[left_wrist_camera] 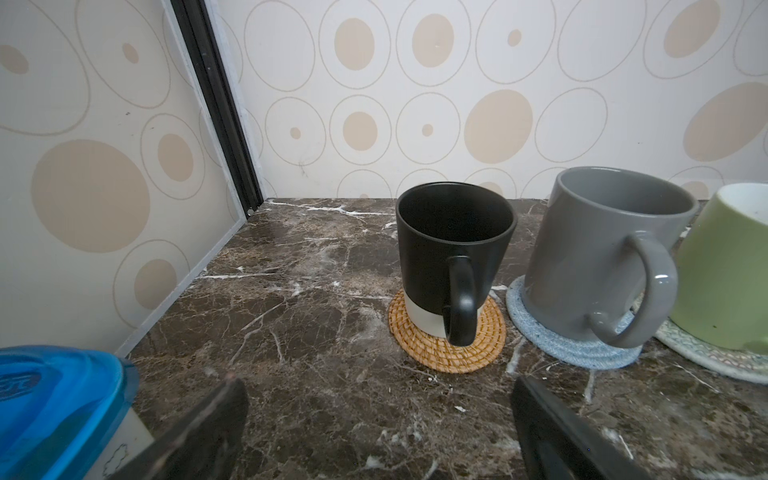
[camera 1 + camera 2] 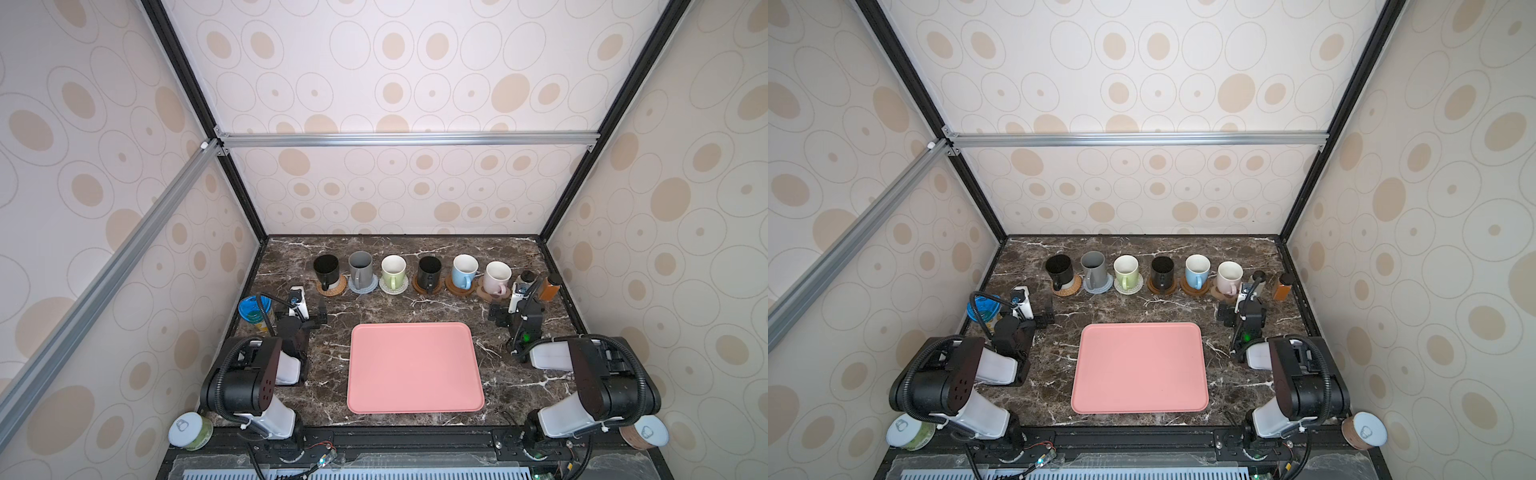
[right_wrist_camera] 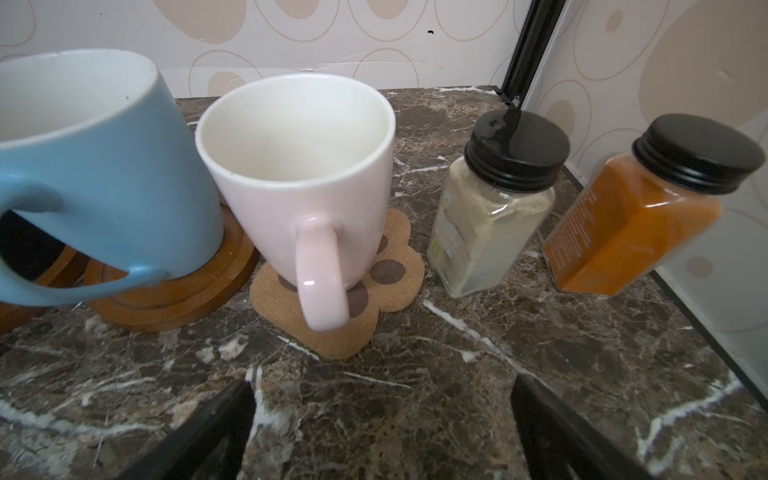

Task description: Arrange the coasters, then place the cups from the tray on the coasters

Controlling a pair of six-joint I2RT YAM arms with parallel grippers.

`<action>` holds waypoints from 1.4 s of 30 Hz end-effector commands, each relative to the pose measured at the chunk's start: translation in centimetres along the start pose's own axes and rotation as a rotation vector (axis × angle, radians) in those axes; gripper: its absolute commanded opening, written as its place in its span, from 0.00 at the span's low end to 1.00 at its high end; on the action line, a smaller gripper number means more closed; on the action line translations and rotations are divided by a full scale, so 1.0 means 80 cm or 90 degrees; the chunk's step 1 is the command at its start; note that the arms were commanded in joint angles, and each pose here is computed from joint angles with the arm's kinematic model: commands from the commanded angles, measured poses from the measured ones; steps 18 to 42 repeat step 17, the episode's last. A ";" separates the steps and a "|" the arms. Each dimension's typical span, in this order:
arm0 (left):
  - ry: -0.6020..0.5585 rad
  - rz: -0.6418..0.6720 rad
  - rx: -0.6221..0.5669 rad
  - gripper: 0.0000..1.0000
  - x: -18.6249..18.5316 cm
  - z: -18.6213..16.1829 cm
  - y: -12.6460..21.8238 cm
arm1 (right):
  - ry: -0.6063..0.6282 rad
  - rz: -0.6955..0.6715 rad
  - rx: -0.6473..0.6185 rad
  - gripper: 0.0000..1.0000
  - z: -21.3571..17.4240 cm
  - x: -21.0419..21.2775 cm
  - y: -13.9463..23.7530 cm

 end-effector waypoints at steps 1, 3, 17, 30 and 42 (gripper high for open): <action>-0.015 -0.003 -0.021 1.00 0.000 0.009 -0.002 | 0.009 0.005 -0.015 1.00 0.011 0.003 -0.002; -0.015 -0.003 -0.021 1.00 0.000 0.009 -0.002 | 0.009 0.005 -0.014 1.00 0.011 0.003 -0.002; -0.018 -0.003 -0.018 1.00 0.000 0.009 -0.004 | 0.009 0.004 -0.014 1.00 0.011 0.003 -0.002; -0.018 -0.003 -0.018 1.00 0.000 0.009 -0.004 | 0.009 0.004 -0.014 1.00 0.011 0.003 -0.002; -0.018 -0.003 -0.018 1.00 0.000 0.009 -0.004 | 0.009 0.004 -0.014 1.00 0.011 0.003 -0.002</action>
Point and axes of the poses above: each gripper's point midway between its finger pads, its own y axis back along the fingers, its own x axis along the line the jaws close on, z = x × y, the point moved 5 cm from there along y, back along the fingers, and after that the axes turned 1 degree about y, right-handed, at the moved point
